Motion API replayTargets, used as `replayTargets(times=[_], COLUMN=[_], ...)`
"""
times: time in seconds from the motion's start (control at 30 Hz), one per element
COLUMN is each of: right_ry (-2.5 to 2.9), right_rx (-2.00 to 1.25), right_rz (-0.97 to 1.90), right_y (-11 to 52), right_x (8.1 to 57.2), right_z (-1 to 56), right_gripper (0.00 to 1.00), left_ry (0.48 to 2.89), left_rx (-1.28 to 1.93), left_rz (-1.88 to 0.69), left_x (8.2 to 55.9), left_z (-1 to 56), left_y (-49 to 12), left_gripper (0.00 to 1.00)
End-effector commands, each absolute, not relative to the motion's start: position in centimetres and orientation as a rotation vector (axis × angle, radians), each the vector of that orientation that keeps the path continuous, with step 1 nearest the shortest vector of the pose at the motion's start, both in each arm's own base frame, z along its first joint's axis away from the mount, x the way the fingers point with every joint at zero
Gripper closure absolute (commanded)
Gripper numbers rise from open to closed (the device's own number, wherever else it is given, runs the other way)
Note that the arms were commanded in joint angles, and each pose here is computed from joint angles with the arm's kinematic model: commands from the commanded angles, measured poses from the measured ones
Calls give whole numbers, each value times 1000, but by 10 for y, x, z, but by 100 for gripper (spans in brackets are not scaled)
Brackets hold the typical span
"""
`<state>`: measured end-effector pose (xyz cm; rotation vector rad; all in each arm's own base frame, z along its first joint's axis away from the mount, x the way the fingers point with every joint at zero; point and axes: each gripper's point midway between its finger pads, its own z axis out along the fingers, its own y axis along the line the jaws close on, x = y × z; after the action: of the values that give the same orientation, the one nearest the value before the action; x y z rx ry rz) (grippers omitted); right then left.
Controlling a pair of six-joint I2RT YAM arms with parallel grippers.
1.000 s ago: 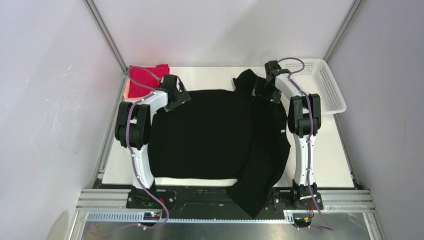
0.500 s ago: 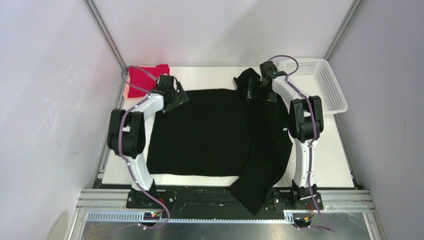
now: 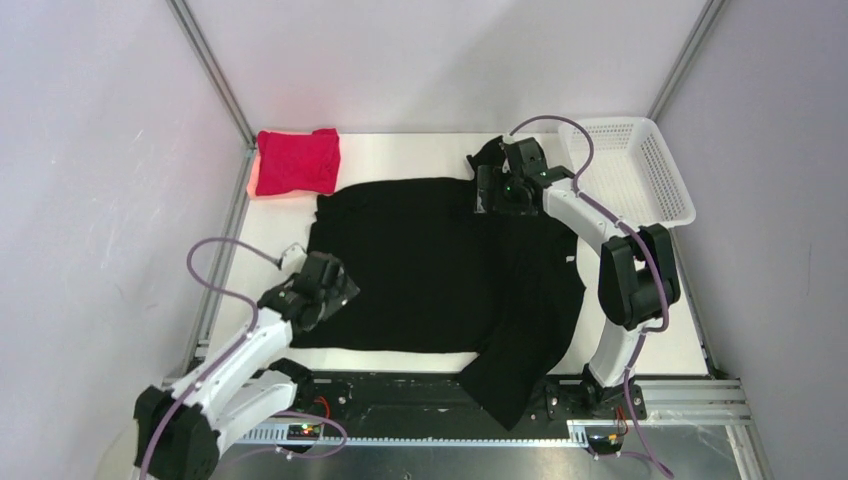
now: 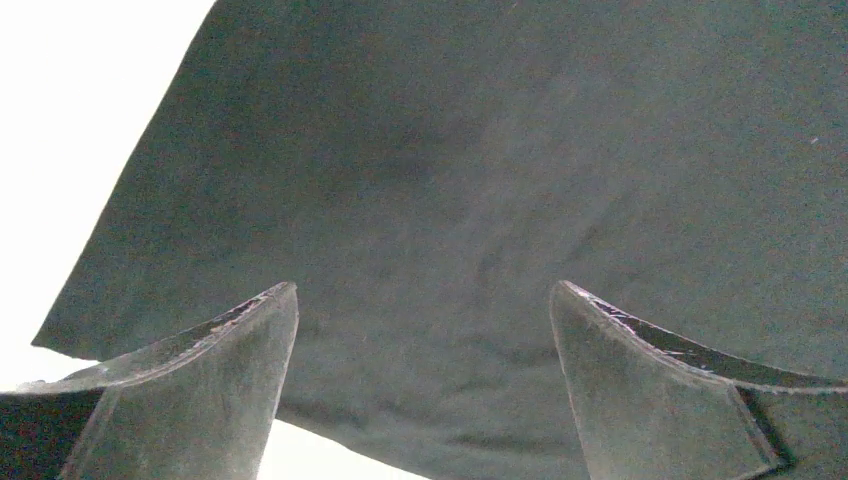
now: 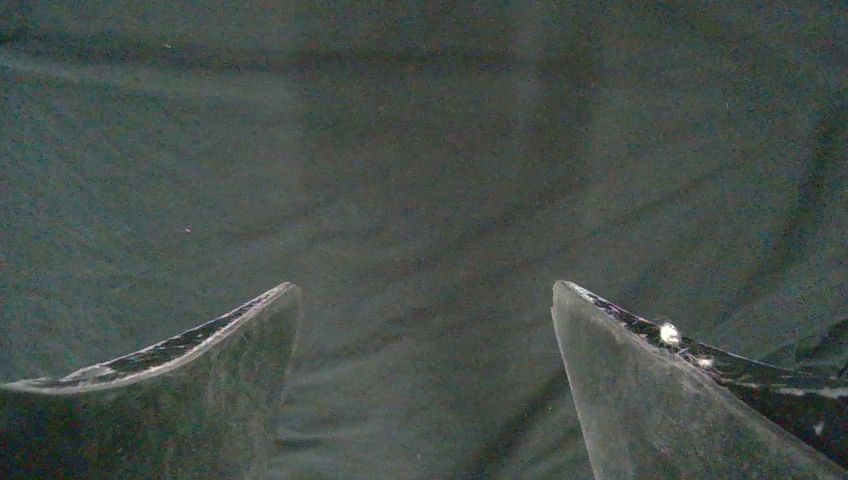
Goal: Fold and stack the t-shirts
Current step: Grab the side of the flattened tshirt closest away from the robot with both arms
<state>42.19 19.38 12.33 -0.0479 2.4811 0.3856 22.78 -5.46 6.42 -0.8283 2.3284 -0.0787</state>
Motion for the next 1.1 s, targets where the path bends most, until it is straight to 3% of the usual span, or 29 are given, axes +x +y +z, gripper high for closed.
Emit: replayTargets(times=[0.0,0.43,0.67,1.07], right_ry=[2438,2453,2466,2501], right_rx=[-36,0,9,33], right_rz=[415,424,428,441], right_y=[195,183,181,174], right_x=[425,429,429,433], right_z=[132,124,120,104], right_gripper=[0,1,0,1], left_ry=[2271,2244,2163,2333], left_rx=[-1108,-1344,-1310,-1271], left_rz=[-46,103,159,-77], left_x=[178,156,175,164], left_z=[42,2,18,49], left_y=[-41,-27,-18,-56], left_gripper=[0,1,2,1])
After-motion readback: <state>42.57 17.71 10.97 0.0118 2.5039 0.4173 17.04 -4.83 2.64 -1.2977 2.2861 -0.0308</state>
